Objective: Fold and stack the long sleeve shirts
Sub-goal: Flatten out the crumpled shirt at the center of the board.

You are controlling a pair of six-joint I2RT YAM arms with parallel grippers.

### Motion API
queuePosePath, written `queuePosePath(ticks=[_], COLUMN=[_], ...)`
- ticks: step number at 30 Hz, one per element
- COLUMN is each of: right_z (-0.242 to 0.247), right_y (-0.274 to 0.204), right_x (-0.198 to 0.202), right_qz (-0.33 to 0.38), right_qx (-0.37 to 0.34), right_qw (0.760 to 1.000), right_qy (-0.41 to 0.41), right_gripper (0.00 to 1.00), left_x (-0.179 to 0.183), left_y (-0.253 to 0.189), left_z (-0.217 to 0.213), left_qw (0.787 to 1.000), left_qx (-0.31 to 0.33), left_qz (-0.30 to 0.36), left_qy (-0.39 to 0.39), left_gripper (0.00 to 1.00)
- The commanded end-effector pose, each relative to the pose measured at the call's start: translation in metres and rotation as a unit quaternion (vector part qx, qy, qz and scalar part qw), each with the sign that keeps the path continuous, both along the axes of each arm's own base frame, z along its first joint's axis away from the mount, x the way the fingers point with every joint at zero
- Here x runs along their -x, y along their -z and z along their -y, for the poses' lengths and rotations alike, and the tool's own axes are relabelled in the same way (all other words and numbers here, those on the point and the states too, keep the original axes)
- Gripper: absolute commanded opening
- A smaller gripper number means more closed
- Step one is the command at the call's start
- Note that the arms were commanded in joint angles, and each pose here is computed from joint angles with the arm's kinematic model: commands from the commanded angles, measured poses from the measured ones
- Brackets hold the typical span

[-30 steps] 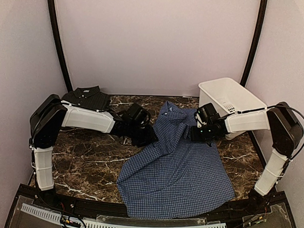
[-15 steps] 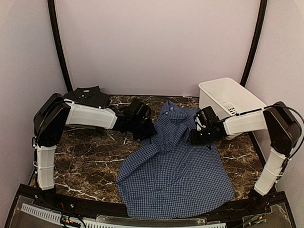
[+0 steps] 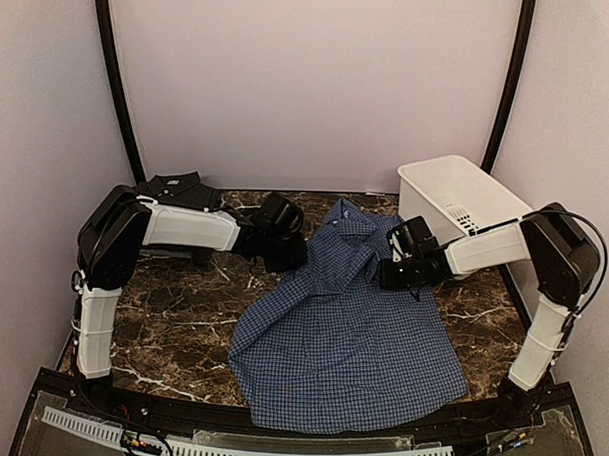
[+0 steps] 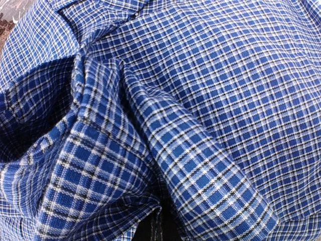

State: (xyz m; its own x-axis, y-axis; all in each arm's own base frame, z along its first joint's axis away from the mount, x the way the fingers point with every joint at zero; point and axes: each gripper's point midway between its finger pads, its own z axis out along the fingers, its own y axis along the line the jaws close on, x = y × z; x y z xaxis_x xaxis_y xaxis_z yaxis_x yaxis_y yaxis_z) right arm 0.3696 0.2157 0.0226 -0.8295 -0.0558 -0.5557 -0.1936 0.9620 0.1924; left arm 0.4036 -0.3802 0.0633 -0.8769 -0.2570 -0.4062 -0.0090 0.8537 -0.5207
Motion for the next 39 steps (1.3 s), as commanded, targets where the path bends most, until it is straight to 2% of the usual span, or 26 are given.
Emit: queuePosePath(ticks=[1,2,4,7,9,12,14,15,20,24,33,39], right_z=[0.011,0.012,0.013,0.015,0.016,0.018,0.019,0.020,0.021,0.022,0.023,0.023], right_y=[0.039,0.041,0.044,0.049,0.052,0.058,0.061,0.063,0.071,0.076,0.085,0.089], right_x=[0.024,0.025,0.027,0.029,0.031,0.033,0.035,0.036,0.039,0.041,0.045,0.046], right_qz=[-0.057,-0.058,-0.061,-0.065,-0.068,-0.074,-0.078,-0.080,-0.090,-0.096,-0.107,-0.113], right_qx=[0.036,0.037,0.040,0.043,0.045,0.048,0.051,0.052,0.055,0.057,0.062,0.062], right_qw=[0.998,0.998,0.997,0.997,0.997,0.996,0.996,0.995,0.994,0.994,0.992,0.992], right_qy=[-0.007,-0.007,-0.007,-0.005,-0.005,-0.005,-0.003,-0.003,-0.003,-0.004,-0.004,-0.005], right_gripper=[0.00,0.00,0.00,0.00,0.00,0.00,0.00,0.00,0.00,0.00,0.00,0.00], left_x=[-0.018,-0.021,-0.027,-0.032,-0.035,-0.037,-0.035,-0.038,-0.030,-0.024,-0.005,0.002], left_y=[-0.019,-0.019,-0.022,-0.028,-0.033,-0.045,-0.051,-0.072,-0.121,-0.150,-0.194,-0.202], left_z=[-0.006,-0.008,-0.008,-0.003,-0.001,-0.001,-0.004,-0.003,-0.017,-0.036,-0.074,-0.114], left_qw=[0.999,0.999,0.999,0.999,0.998,0.997,0.995,0.991,0.977,0.964,0.940,0.931], left_qx=[-0.009,-0.006,0.005,0.030,0.042,0.054,0.065,0.083,0.116,0.123,0.114,0.041], left_qz=[0.033,0.034,0.039,0.044,0.048,0.062,0.077,0.103,0.179,0.237,0.320,0.352], left_qy=[-0.002,-0.002,-0.001,0.007,0.009,0.009,0.007,0.004,0.001,-0.016,-0.042,-0.086], left_gripper=[0.19,0.24,0.26,0.24,0.19,0.05,0.01,0.00,0.00,0.01,0.03,0.03])
